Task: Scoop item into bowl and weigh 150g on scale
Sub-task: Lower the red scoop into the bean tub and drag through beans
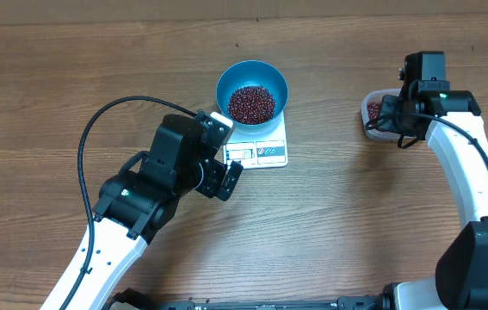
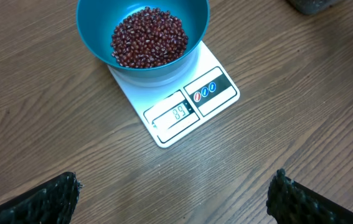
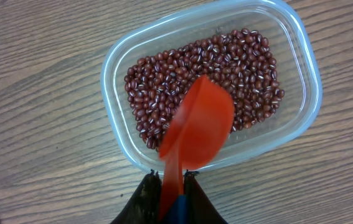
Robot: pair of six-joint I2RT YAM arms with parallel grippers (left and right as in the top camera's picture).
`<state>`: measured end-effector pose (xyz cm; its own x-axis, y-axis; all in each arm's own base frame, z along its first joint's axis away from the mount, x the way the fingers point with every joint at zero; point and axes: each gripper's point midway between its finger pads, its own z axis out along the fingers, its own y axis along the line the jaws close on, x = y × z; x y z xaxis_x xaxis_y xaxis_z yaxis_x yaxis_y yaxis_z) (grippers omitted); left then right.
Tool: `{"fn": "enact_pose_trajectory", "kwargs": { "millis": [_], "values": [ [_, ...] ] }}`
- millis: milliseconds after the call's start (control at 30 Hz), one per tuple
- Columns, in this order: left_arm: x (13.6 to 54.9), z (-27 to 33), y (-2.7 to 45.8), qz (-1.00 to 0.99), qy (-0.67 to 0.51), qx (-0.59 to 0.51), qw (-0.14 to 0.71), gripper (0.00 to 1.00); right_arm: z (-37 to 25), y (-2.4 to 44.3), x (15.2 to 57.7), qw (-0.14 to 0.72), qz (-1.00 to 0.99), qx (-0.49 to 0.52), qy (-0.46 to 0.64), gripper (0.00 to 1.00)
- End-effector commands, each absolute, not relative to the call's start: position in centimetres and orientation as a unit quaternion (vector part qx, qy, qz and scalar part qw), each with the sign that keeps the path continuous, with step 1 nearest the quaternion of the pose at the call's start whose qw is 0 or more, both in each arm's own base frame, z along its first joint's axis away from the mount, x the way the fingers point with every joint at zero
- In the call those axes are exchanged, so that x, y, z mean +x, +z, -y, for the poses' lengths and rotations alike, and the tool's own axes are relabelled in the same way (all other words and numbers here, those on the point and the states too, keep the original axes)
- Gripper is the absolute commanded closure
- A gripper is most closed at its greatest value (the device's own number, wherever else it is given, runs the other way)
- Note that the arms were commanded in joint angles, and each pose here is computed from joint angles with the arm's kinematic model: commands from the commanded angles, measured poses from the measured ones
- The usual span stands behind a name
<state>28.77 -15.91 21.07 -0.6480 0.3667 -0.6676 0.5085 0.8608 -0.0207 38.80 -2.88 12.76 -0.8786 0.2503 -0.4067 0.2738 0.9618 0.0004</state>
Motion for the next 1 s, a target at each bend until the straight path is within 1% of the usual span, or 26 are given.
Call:
{"fn": "enact_pose_trajectory", "kwargs": {
  "millis": [0, 33, 67, 467, 600, 967],
  "values": [
    [29.01, 16.42, 21.9, -0.898, -0.114, 0.242, 0.349, 0.0, 2.9, 12.72, 38.85, 0.208, -0.968, 0.136, -0.029, 0.88],
    [29.01, 16.42, 21.9, -0.898, -0.114, 0.242, 0.349, 0.01, 2.9, 12.73, 38.88, 0.209, -0.968, 0.136, -0.029, 0.88],
    [29.01, 16.42, 21.9, -0.898, -0.114, 0.242, 0.349, 0.0, 2.91, 12.74, 38.9, 0.209, -0.968, 0.136, -0.029, 0.96],
    [29.01, 16.42, 21.9, -0.898, -0.114, 0.242, 0.349, 0.01, 3.23, 12.79, 38.92, 0.211, -0.967, 0.138, -0.039, 0.96],
    [29.01, 16.42, 21.9, -0.898, -0.114, 0.242, 0.349, 0.0, 3.23, 12.78, 38.9, 0.21, -0.967, 0.138, -0.039, 0.89],
    [29.01, 16.42, 21.9, -0.898, -0.114, 0.242, 0.349, 0.0, 3.23, 12.78, 38.9, 0.21, -0.967, 0.138, -0.039, 0.89]
  ]
}}
